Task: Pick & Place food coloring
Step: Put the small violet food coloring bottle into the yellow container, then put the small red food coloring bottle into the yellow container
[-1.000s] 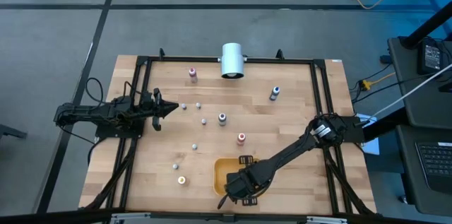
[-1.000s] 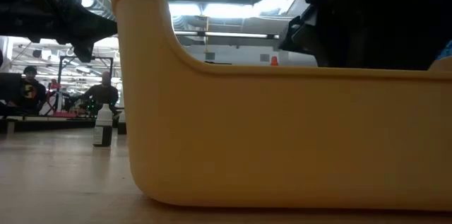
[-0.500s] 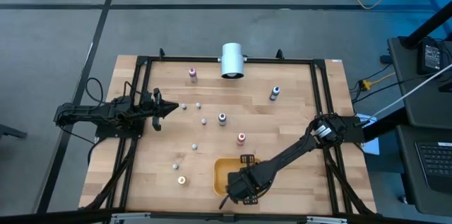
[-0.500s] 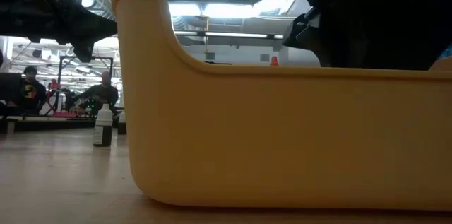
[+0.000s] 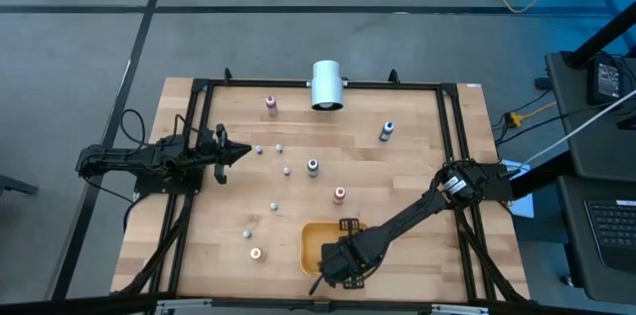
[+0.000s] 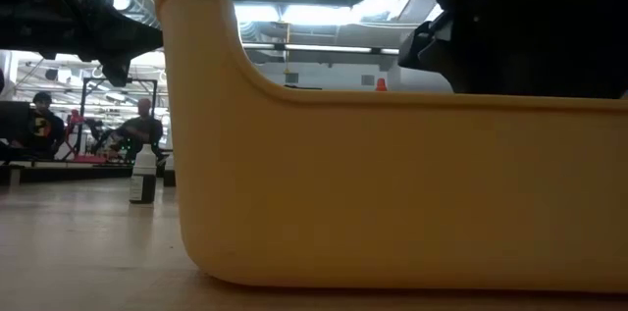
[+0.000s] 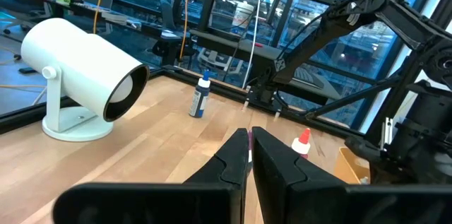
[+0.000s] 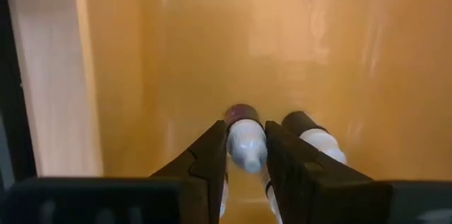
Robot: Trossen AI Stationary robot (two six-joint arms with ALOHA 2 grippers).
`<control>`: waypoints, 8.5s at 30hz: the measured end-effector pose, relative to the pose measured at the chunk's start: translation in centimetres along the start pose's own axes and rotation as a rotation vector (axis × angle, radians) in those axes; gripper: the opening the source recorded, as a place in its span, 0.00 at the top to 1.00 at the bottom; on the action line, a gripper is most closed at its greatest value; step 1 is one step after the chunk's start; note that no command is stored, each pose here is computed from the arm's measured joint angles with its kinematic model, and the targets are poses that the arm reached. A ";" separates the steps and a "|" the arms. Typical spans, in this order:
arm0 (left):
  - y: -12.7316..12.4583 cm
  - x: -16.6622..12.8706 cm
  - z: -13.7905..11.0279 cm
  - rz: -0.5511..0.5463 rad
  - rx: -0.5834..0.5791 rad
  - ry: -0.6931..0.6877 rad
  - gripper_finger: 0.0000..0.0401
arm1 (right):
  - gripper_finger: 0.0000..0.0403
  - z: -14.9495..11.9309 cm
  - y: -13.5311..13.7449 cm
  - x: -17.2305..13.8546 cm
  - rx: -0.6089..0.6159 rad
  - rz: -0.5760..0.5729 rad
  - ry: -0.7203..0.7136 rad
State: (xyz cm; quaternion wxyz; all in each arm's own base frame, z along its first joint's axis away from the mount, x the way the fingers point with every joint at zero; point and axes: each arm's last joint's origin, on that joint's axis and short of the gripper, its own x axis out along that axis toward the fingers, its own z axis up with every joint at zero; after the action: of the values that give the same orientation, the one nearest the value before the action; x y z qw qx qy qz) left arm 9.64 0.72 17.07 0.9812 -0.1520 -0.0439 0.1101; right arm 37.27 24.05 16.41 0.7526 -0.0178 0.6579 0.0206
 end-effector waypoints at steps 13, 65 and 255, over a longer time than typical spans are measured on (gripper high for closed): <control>0.0 0.0 0.0 0.000 0.000 0.000 0.96 | 0.68 1.1 0.0 -3.7 -0.073 -0.032 -0.035; 0.2 -0.5 2.8 0.208 -0.258 -0.372 0.96 | 0.70 -17.0 -24.5 -20.3 -0.216 -0.155 -1.447; -19.7 18.6 11.8 -0.340 0.215 0.844 0.81 | 0.70 -17.1 -25.3 -20.0 -0.145 -0.189 -1.410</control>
State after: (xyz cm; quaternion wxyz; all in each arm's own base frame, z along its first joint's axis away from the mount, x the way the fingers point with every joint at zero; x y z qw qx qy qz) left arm 30.29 -9.94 35.37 0.9277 -0.0716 0.3464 -0.1197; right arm 19.01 -2.25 33.96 0.9942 -0.1073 0.0075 0.0057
